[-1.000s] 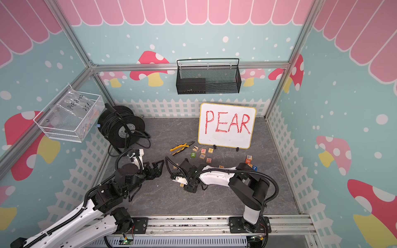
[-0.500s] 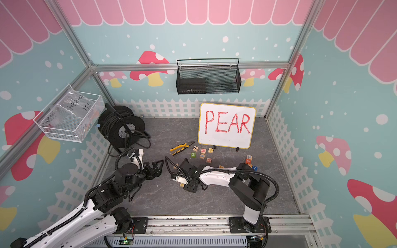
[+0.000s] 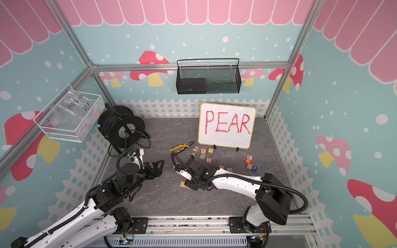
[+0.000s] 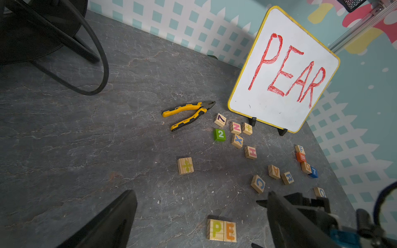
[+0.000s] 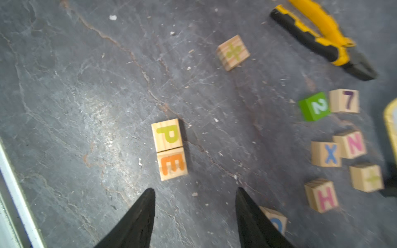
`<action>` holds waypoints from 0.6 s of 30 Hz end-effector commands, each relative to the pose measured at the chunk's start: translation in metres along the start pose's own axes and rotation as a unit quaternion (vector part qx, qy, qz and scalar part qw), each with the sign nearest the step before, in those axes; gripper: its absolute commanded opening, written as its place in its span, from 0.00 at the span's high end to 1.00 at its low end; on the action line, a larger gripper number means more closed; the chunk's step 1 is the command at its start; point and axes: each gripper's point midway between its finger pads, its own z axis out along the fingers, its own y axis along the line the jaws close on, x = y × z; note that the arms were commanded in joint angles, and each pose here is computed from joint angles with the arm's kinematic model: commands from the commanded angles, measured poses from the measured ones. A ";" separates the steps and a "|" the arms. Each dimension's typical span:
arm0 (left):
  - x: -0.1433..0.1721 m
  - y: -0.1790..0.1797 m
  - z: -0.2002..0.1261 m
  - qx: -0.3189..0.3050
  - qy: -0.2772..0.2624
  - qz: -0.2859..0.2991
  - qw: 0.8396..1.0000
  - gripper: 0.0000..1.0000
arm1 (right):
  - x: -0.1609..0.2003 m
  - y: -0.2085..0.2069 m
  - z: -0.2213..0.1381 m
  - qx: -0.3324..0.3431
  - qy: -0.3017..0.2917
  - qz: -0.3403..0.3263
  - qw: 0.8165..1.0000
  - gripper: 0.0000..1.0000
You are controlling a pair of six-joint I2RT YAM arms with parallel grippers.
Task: Spell the uppercase word “pear” with letter blocks
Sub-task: Pick up the letter block from the center of the board.
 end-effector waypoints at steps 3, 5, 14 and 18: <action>-0.015 -0.014 -0.002 0.027 -0.015 0.013 0.999 0.03 | 0.011 -0.048 -0.023 0.117 -0.020 0.150 0.982 0.30; -0.015 -0.019 0.001 0.034 -0.014 0.021 0.999 0.03 | 0.020 -0.062 -0.029 0.135 -0.027 0.212 0.968 0.32; -0.005 -0.039 0.025 0.067 0.016 0.037 0.997 0.03 | 0.084 -0.106 -0.041 0.161 -0.041 0.513 0.842 0.37; 0.001 -0.046 0.036 0.077 0.030 0.044 0.996 0.03 | 0.097 -0.110 -0.036 0.159 -0.044 0.559 0.812 0.39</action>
